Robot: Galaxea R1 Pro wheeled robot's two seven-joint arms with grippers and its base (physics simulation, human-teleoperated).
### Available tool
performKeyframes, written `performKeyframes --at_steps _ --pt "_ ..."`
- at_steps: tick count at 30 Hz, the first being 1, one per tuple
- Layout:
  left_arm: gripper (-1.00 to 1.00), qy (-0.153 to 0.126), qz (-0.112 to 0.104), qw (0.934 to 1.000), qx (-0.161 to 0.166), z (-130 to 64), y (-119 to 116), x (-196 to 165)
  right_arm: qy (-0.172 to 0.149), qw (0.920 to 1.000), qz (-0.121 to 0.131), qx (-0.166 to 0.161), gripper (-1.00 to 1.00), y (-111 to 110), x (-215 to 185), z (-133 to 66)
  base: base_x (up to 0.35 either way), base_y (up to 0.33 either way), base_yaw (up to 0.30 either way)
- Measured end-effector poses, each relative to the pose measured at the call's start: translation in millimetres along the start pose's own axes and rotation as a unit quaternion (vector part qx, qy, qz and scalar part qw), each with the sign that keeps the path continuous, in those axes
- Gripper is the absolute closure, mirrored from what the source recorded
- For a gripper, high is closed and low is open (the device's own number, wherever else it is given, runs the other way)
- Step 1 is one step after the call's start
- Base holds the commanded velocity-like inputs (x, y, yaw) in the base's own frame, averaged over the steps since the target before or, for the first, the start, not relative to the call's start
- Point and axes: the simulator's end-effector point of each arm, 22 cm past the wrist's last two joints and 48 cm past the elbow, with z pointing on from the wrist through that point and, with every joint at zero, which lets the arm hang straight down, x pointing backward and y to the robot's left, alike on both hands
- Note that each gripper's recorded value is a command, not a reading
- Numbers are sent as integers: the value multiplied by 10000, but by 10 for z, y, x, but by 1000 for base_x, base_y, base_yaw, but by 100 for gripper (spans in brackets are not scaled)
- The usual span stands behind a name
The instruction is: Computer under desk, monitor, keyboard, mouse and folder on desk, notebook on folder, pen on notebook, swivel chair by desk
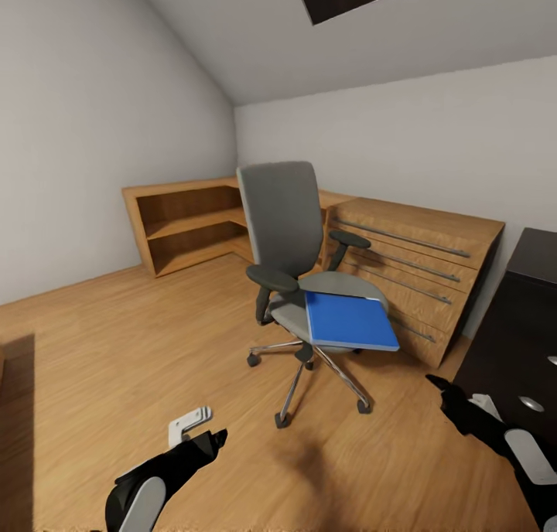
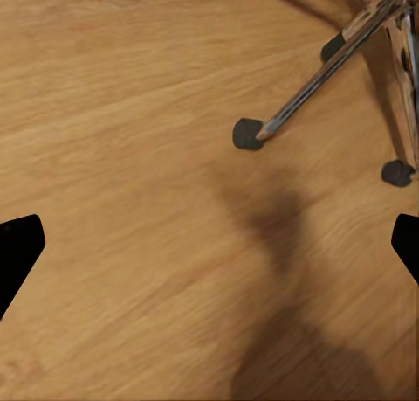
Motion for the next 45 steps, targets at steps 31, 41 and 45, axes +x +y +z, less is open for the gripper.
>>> performKeyframes --at_steps 31,41,45 --pt "-100 450 -67 9987 -233 277 230 315 508 9946 415 -808 -100 99 566 293 0 0 0" --pt "-100 510 -63 9983 -260 298 262 364 500 9871 448 -1456 -100 373 541 225 0 0 0" --pt "-100 534 -63 9982 -274 305 273 384 503 9837 457 -1667 -100 459 534 194 0 0 0"
